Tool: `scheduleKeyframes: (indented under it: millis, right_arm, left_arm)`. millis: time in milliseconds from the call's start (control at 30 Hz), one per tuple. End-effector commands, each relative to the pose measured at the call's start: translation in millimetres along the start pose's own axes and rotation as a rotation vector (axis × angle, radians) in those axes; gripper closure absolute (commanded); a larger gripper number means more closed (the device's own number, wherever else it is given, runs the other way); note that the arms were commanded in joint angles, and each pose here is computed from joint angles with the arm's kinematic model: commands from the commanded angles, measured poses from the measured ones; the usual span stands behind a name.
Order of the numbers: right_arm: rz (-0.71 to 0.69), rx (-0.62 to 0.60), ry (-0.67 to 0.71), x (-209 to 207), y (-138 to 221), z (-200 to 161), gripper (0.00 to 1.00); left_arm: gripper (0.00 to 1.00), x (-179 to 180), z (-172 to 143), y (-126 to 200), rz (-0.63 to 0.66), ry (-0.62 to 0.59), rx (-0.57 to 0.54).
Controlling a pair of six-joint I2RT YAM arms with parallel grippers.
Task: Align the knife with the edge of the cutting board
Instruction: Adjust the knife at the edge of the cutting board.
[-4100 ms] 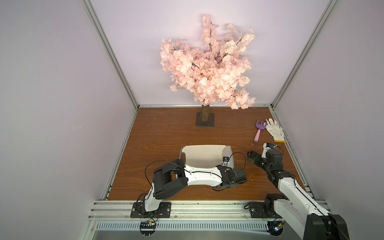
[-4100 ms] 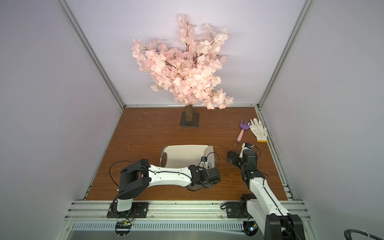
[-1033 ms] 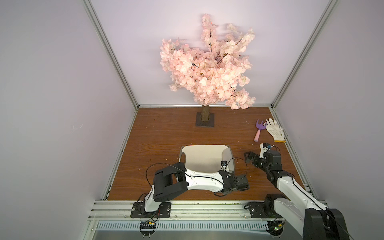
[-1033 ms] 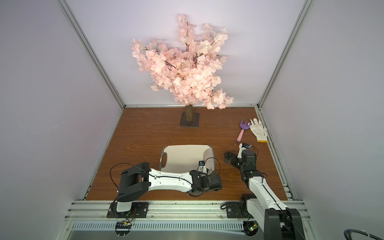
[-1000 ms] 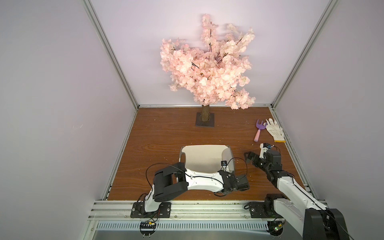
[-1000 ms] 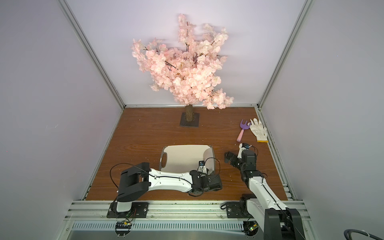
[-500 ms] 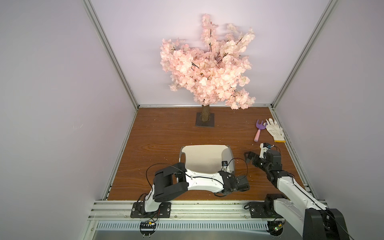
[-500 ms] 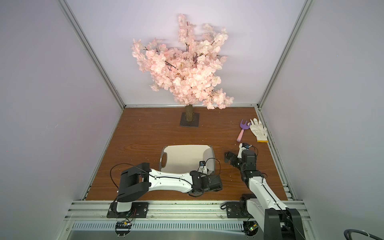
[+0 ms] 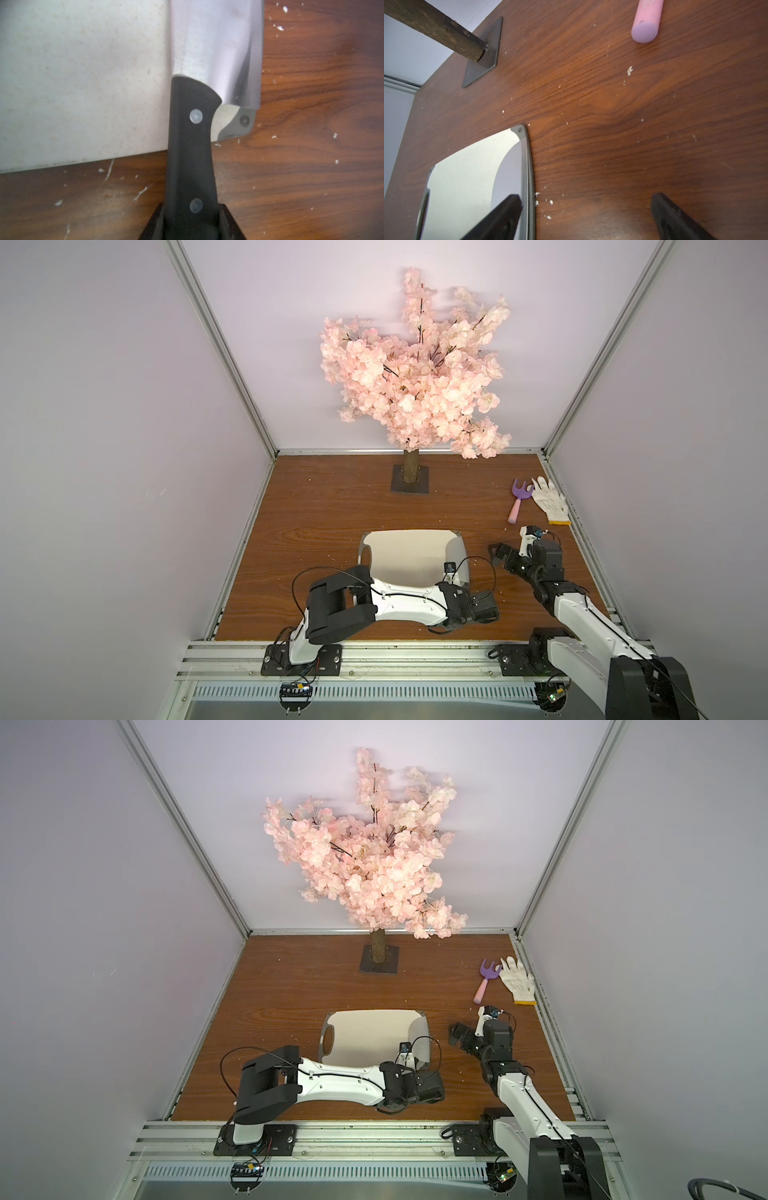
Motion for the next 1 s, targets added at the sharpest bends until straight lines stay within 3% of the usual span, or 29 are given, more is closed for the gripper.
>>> scheduleKeyframes:
  millis: [0,400,667,833,967]
  right_arm:
    - [0.016,-0.006,0.01,0.4,-0.8,-0.1,0.01]
    - [0.022,-0.005,0.01,1.0,-0.4,-0.3,0.01]
    - [0.023,-0.004,0.008,0.9,-1.0,-0.8,0.0]
    - [0.024,-0.003,0.009,0.9,-1.1,-0.8,0.01]
    - [0.025,-0.004,0.009,1.1,-1.1,-0.3,0.01]
  left_arm:
    - [0.64,23.6,-17.1,-17.6,0.104,-0.056,0.047]
    - [0.58,23.2,-16.2,-16.3,0.1,-0.029,0.041]
    - [0.47,21.3,-15.4,-15.7,0.095,-0.031,0.036]
    - [0.33,19.8,-14.4,-14.4,0.09,-0.033,0.031]
    - [0.1,17.9,-12.3,-10.5,0.079,-0.031,0.024]
Point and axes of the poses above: each gripper's point midway between its finger pads, its own y axis back along the fingers, its own x axis along the line the jaws close on, z = x × y, the point moved 8 cm from there along y, back along the fingers, and after that the axes turned 11 degrees about y, right-handed, at the moved point
